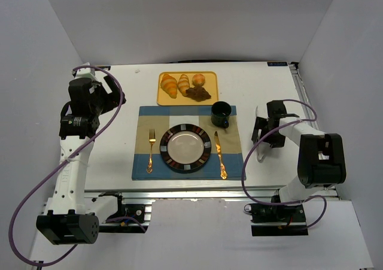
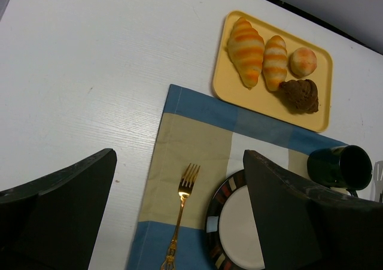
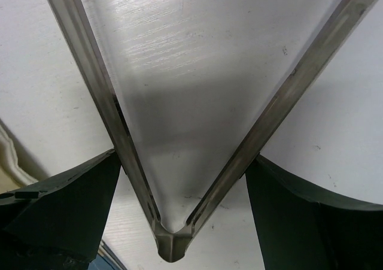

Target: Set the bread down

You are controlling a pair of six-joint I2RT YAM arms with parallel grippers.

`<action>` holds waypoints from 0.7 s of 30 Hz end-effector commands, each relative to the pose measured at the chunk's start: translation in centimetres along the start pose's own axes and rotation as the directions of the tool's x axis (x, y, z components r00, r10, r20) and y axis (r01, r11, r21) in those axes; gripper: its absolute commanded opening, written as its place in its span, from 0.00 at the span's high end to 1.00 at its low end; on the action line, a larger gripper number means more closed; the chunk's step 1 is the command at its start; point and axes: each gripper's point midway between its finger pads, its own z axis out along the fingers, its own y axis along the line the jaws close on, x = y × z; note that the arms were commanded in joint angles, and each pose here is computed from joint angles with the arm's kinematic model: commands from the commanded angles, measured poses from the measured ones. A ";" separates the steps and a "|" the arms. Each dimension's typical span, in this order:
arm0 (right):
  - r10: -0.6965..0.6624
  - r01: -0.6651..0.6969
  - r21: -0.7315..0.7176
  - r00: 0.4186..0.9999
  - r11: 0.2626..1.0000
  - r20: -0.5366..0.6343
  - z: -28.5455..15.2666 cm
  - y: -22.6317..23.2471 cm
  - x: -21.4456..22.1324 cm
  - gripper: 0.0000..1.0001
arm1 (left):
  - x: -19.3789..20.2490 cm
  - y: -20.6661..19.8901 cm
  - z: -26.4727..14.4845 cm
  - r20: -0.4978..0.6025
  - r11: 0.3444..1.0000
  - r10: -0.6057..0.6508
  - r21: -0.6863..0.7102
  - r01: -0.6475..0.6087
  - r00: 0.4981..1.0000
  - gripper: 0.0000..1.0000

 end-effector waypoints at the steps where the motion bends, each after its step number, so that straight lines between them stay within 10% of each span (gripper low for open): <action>1: -0.023 0.022 0.028 1.000 0.999 0.019 0.8 -0.1 -0.3 0.11 | -0.3 0.1 -0.4 0.018 1.000 0.013 -0.005 -0.013 1.000 0.02; 17: 0.084 -0.084 0.086 0.996 0.993 -0.002 2.5 -0.7 1.6 0.12 | 0.0 0.3 -0.5 0.008 1.000 0.024 -0.010 -0.024 1.000 0.02; 21: 0.100 -0.100 0.077 0.995 0.992 0.004 2.4 -0.4 1.3 0.26 | -0.1 0.4 -0.6 0.010 0.999 0.029 -0.016 -0.028 1.000 0.02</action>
